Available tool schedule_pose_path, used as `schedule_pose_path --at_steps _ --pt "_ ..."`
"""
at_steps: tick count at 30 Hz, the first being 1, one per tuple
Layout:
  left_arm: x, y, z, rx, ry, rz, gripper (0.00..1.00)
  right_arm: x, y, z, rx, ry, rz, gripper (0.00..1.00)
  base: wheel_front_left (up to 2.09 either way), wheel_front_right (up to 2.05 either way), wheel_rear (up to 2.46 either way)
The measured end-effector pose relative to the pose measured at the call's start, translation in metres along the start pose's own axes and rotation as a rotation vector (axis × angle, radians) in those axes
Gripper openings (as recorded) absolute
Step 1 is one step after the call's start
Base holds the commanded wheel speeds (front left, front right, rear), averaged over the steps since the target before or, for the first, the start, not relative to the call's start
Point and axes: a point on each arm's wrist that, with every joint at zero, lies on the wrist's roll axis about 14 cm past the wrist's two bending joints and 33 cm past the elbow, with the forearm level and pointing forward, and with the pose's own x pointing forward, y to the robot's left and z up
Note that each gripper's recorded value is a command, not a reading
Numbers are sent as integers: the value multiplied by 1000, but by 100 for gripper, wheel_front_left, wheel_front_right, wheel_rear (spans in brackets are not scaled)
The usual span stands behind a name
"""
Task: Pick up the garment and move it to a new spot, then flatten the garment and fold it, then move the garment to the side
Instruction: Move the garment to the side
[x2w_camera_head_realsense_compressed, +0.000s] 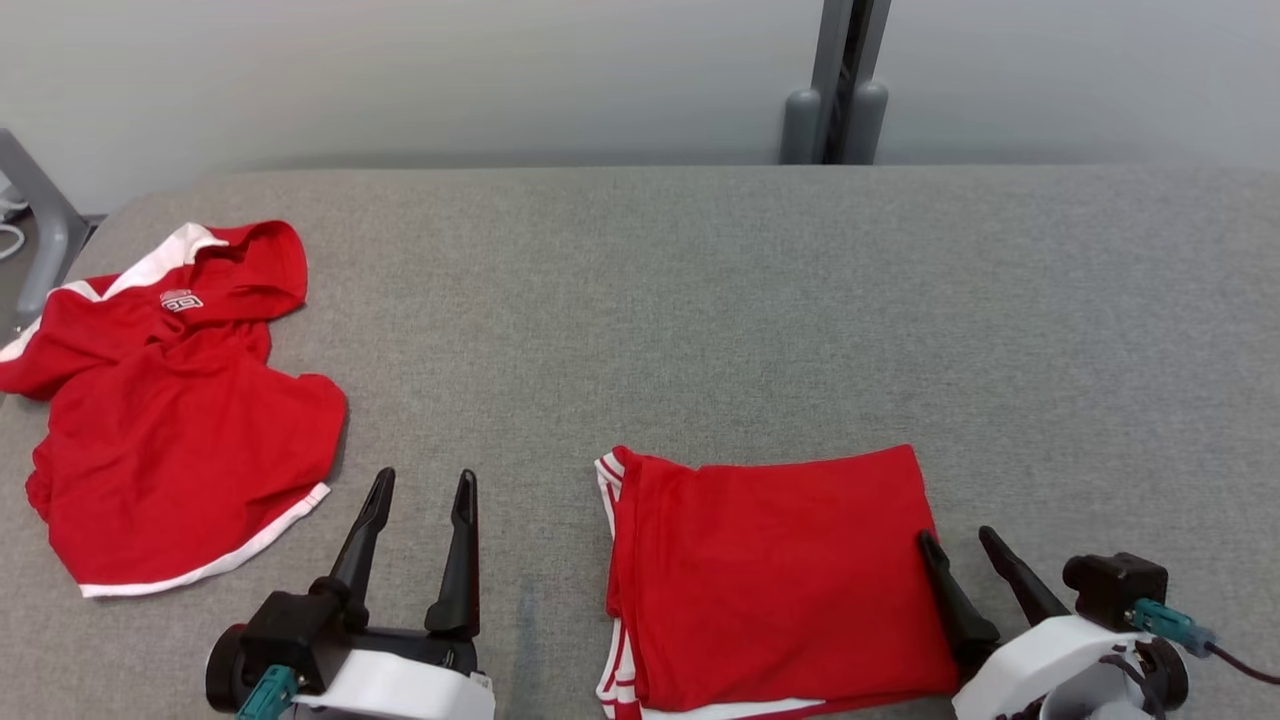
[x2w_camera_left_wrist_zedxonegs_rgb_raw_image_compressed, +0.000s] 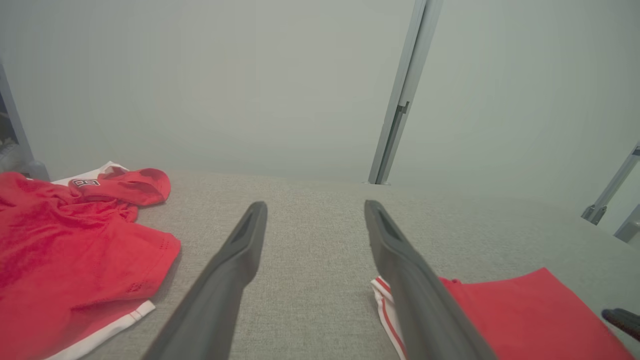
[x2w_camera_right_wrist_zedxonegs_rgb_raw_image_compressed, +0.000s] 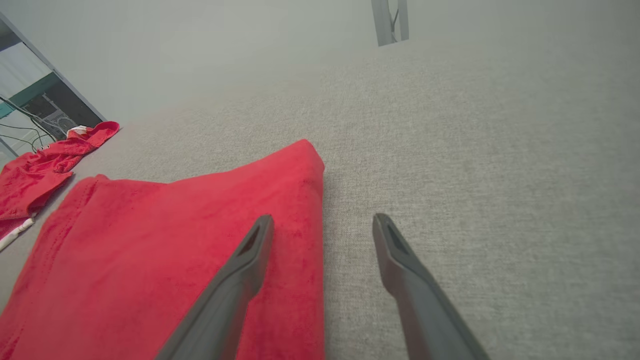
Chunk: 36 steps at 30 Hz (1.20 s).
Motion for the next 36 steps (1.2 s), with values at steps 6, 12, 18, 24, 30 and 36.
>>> schedule_pose_path --at_steps 6,12,18,24,30,36 --pt "3 4 -5 5 17 13 100 12 4 -20 4 94 36 100 0 0 0" --pt "2 7 -7 6 23 21 100 16 10 -29 20 151 64 86 0 0 0" --pt "1 7 -6 5 21 22 100 16 15 -32 3 174 94 0 0 0 0" --pt "3 3 -5 0 16 12 100 15 11 -25 -47 157 106 0 0 0 0" --pt "12 -8 -8 -5 23 -30 100 20 -8 -13 -138 151 101 0 0 0 0" --pt "38 -33 -15 -70 32 -118 100 28 -53 7 -295 182 63 0 0 0 0"
